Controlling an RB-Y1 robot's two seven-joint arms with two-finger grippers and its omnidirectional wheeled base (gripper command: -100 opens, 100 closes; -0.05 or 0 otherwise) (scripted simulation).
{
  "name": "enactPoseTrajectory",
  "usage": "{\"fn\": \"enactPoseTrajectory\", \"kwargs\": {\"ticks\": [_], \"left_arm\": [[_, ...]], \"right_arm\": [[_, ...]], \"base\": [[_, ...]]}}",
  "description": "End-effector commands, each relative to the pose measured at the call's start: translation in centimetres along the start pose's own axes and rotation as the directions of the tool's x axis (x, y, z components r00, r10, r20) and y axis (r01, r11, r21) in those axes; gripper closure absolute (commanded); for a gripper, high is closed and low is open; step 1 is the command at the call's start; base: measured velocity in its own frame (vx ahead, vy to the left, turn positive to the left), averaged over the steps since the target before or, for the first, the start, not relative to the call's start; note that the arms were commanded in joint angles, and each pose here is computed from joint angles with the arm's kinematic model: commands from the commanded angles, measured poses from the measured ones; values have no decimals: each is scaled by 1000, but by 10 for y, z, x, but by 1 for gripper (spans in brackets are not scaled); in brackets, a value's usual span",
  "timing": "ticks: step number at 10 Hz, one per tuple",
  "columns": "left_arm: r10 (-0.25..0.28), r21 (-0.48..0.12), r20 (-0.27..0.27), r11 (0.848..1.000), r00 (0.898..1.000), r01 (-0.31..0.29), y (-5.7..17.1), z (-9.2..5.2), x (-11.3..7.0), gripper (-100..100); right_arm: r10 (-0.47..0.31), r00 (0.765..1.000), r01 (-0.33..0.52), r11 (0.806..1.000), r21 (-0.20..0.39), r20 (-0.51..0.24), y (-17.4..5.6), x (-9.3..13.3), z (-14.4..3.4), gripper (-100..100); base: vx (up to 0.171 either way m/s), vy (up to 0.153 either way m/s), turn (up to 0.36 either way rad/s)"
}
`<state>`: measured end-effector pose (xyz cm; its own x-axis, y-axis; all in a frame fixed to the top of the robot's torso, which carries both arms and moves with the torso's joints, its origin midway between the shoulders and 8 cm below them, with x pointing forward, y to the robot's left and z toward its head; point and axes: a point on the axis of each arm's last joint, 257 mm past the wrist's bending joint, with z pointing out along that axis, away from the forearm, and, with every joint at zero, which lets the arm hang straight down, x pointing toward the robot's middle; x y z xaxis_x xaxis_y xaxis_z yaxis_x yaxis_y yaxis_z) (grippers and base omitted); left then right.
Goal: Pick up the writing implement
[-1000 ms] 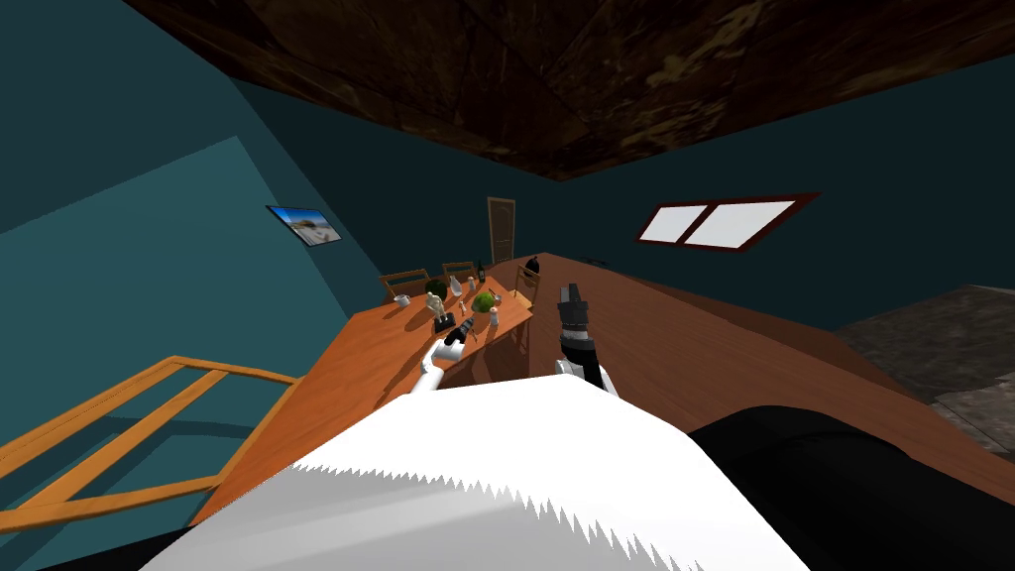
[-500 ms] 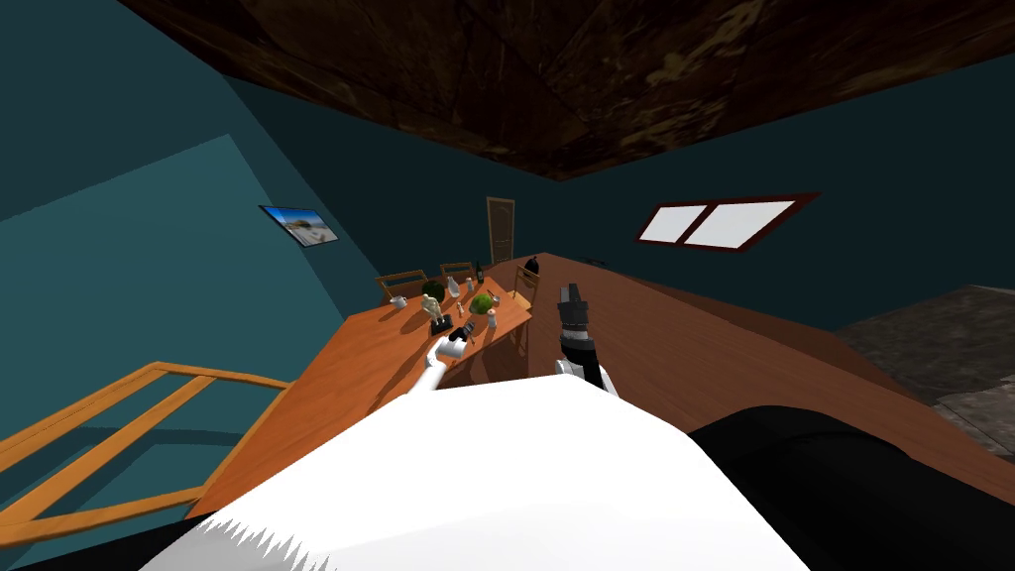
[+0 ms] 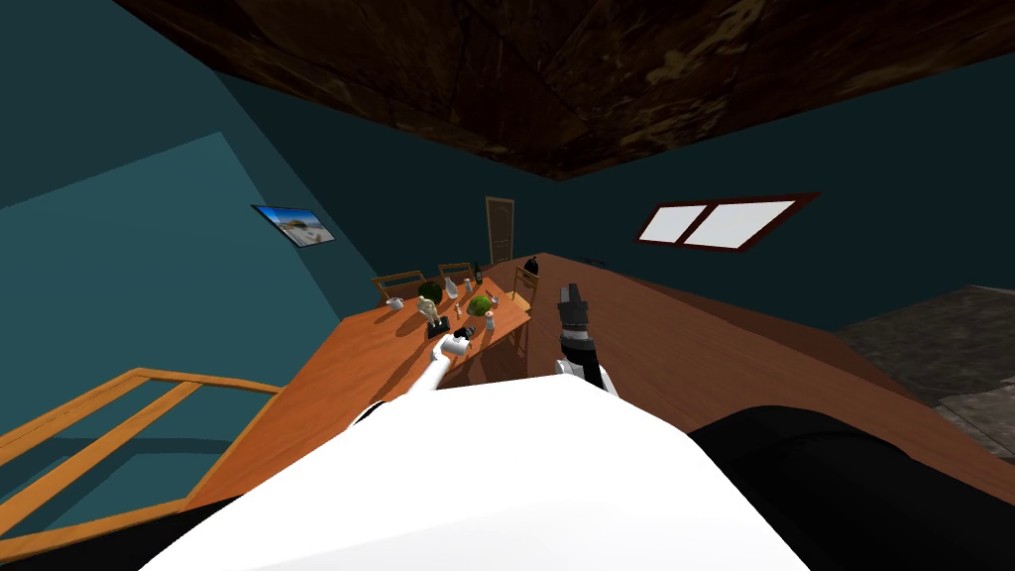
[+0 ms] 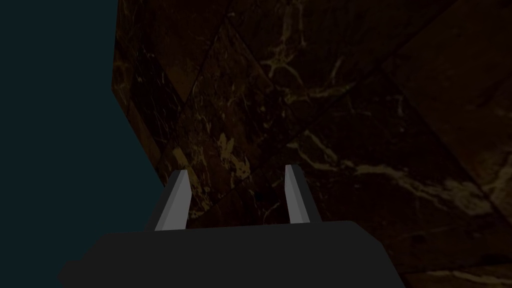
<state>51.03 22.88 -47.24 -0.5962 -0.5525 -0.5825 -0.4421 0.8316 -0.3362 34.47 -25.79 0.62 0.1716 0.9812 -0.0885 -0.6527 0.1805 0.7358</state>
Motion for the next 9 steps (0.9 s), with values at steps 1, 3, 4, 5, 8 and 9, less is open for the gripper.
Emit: {"fn": "enactPoseTrajectory", "kwargs": {"ticks": [1, 3, 4, 5, 8, 9], "left_arm": [[26, -51, -40, 998, 999, -28, 14, 3, 11, -100], [45, -84, -66, 995, 997, -50, 22, 5, 16, -100], [62, -114, -90, 991, 994, -72, 30, 7, 21, -100], [76, -137, -110, 986, 991, -91, 35, 8, 24, -100], [98, -181, -148, 976, 984, -124, 48, 9, 30, -100], [112, -208, -172, 967, 979, -147, 56, 9, 33, -100]], "right_arm": [[0, 1000, 0, 1000, 0, 0, 0, 0, 0, 0], [0, 1000, 0, 1000, 0, 0, 0, 0, 0, 0], [0, 1000, 0, 1000, 0, 0, 0, 0, 0, 0], [0, 1000, 0, 1000, 0, 0, 0, 0, 0, 0], [0, 1000, 0, 1000, 0, 0, 0, 0, 0, 0], [0, 1000, 0, 1000, 0, 0, 0, 0, 0, 0]], "base": [[27, -18, -4], [21, -12, -3], [33, -20, -5], [38, -27, -2], [22, -21, -3], [35, -22, -8]]}}
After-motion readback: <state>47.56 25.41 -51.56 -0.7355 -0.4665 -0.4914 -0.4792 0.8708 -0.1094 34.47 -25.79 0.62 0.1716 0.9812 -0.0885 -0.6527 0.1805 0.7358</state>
